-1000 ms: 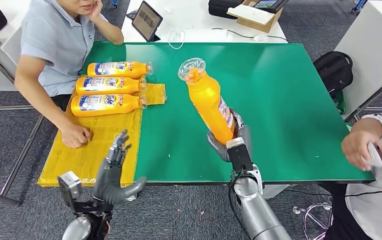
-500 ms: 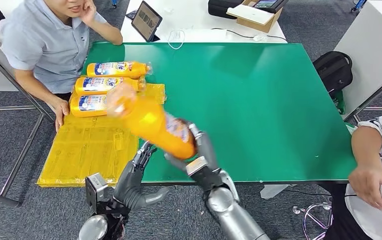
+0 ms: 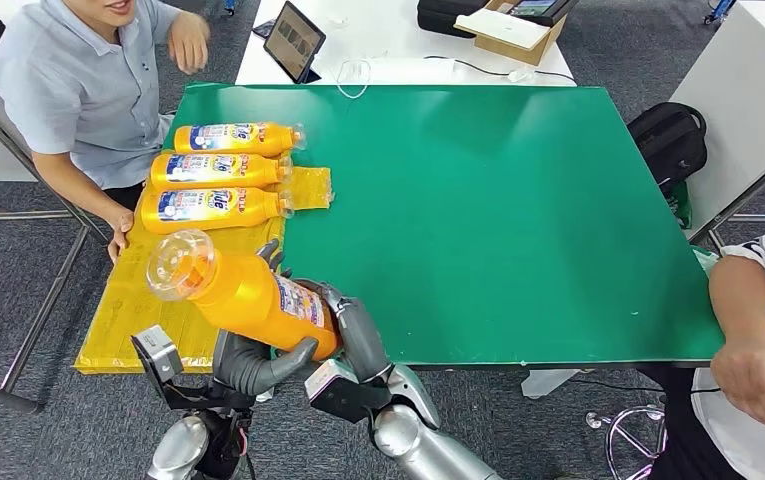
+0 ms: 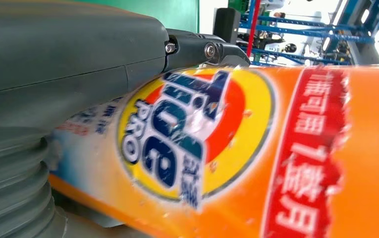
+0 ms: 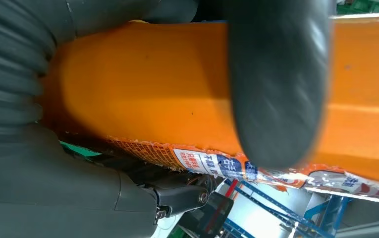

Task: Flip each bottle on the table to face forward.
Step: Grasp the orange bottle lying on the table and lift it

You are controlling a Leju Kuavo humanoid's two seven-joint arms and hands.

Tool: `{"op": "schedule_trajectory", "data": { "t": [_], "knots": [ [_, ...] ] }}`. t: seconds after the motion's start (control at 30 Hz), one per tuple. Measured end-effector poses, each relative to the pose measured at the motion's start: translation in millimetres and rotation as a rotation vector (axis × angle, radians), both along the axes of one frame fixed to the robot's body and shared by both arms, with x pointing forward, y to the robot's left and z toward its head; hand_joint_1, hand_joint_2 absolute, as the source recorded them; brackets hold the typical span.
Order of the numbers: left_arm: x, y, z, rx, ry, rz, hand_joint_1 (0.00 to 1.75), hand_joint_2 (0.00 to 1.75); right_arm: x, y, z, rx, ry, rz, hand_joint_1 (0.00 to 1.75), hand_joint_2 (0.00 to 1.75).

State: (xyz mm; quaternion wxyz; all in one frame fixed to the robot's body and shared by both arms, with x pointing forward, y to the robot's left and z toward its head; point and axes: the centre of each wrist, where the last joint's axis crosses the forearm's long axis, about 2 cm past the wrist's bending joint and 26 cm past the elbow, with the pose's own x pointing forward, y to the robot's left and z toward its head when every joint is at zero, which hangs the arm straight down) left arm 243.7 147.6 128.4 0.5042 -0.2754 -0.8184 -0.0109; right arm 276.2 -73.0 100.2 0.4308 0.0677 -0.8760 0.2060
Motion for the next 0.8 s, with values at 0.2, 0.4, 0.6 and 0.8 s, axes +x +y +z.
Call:
{"op": "schedule_trajectory", "data": {
  "t": [0.2,0.4,0.6,0.8],
  "knots": [
    [1.3,1.5,0.6,-0.063,0.031,-0.014,0.0,1.75,-6.3,7.9,-3.2,-0.009,0.004,0.007,1.75,1.75],
    [1.5,2.2,0.5,-0.068,0.034,-0.013,0.0,1.75,-7.5,11.0,-2.8,-0.012,0.001,0.011,1.75,1.75],
    [1.6,2.4,0.4,-0.068,0.034,-0.012,0.0,1.75,-6.8,11.0,-2.6,-0.017,-0.001,0.014,1.75,1.75],
    [1.5,2.4,0.4,-0.078,0.04,-0.016,0.9,1.75,-6.3,11.6,-2.0,-0.023,-0.005,0.019,1.54,1.75]
  ]
}}
